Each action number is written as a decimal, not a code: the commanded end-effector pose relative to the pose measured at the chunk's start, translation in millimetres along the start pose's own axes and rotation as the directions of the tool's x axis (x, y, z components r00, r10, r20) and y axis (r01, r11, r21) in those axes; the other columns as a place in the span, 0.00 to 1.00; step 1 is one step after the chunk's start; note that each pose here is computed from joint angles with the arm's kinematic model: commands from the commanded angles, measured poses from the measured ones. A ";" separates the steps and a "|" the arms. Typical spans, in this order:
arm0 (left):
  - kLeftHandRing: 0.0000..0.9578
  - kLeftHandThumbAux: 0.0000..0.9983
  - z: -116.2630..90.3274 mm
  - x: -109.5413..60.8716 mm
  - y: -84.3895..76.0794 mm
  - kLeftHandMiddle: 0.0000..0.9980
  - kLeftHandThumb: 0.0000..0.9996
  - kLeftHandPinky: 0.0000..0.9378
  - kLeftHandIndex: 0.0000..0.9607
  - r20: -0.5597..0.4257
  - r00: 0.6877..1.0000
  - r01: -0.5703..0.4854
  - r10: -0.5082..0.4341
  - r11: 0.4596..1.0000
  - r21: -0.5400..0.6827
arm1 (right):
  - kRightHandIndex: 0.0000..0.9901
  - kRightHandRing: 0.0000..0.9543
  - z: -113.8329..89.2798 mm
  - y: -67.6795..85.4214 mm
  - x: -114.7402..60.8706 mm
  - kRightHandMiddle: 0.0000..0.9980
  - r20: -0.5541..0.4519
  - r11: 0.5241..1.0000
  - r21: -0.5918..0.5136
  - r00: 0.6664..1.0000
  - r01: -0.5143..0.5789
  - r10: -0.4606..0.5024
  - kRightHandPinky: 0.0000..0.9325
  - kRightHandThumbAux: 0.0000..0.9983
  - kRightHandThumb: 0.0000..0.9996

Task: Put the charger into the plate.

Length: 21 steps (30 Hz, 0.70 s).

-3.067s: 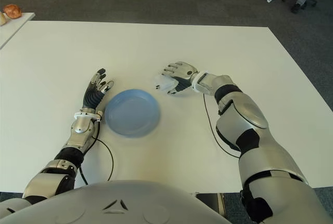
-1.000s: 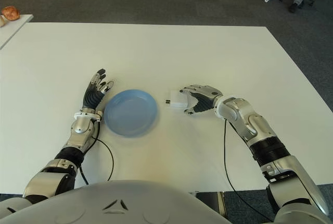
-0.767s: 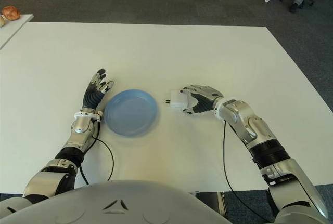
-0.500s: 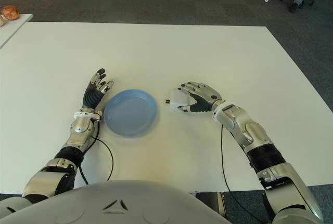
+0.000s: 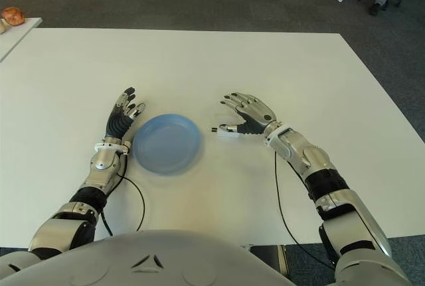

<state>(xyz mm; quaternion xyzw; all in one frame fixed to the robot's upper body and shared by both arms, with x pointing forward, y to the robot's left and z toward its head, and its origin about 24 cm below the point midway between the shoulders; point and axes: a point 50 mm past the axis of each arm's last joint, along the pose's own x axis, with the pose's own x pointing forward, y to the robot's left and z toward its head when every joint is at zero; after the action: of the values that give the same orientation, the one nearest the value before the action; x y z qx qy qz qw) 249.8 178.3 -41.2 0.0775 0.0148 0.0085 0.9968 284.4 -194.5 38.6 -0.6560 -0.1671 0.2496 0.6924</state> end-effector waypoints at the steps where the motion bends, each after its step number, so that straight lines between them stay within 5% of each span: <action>1: 0.03 0.52 -41.3 -40.0 -4.0 0.03 0.00 0.03 0.00 -0.211 0.977 0.024 -0.024 1.000 -0.001 | 0.00 0.00 1.0 3.4 3.2 0.00 0.025 1.000 -0.002 1.000 -0.006 0.006 0.00 0.10 0.29; 21: 0.04 0.53 -39.7 -40.2 -5.4 0.04 0.00 0.05 0.00 -0.198 0.980 0.030 -0.031 0.999 -0.012 | 0.00 0.00 -0.9 7.1 17.5 0.00 0.036 1.000 -0.024 0.999 0.021 -0.020 0.00 0.09 0.30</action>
<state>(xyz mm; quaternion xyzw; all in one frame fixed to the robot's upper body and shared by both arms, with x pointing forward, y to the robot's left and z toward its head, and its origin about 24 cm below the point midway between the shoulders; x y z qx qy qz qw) 249.7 177.8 -41.2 0.0770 0.0160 0.0034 0.9969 296.8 -188.0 32.7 -0.6576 -0.1877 0.2438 0.6876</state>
